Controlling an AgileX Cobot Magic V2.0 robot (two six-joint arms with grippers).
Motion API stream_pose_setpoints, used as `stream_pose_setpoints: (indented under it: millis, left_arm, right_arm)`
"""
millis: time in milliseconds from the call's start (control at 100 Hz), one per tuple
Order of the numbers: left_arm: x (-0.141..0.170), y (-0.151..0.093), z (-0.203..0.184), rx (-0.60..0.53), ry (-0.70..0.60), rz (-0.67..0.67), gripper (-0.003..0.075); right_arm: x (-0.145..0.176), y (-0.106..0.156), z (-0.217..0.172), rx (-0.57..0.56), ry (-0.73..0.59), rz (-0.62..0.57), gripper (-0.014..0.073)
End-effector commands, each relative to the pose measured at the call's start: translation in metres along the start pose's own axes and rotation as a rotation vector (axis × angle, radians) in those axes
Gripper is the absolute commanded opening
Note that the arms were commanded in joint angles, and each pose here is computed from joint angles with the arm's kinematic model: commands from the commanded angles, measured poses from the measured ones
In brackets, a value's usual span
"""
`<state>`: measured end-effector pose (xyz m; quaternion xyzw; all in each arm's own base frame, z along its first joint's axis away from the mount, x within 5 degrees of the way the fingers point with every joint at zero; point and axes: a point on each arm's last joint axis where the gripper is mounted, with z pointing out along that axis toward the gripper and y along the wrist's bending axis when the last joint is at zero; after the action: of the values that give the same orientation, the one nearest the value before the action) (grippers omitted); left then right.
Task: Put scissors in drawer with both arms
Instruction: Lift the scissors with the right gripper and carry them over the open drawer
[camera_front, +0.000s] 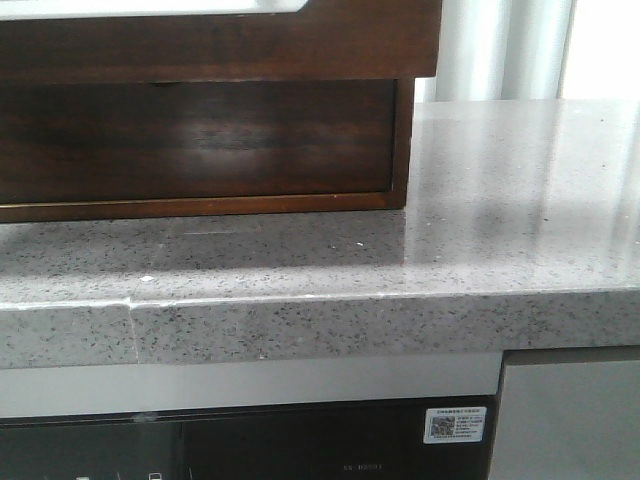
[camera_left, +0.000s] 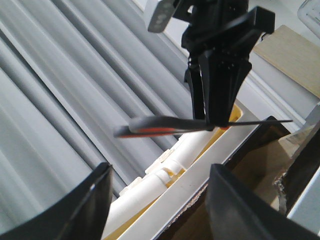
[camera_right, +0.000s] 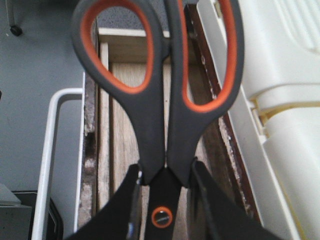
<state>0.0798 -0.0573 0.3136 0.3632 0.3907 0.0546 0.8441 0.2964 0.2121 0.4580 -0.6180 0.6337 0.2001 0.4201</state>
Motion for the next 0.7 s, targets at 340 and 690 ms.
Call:
stream_pose_setpoints:
  millis: [340,690]
  left_arm:
    - [-0.012,0.01,0.004,-0.048,-0.076,-0.038,0.037]
    - [-0.012,0.01,0.004,-0.048,-0.076,-0.038,0.037]
  right_arm:
    - [0.003,-0.003,0.009,-0.036,0.013,-0.007,-0.0119]
    - [0.011,-0.008,0.02,-0.049,0.05,0.05,-0.0022]
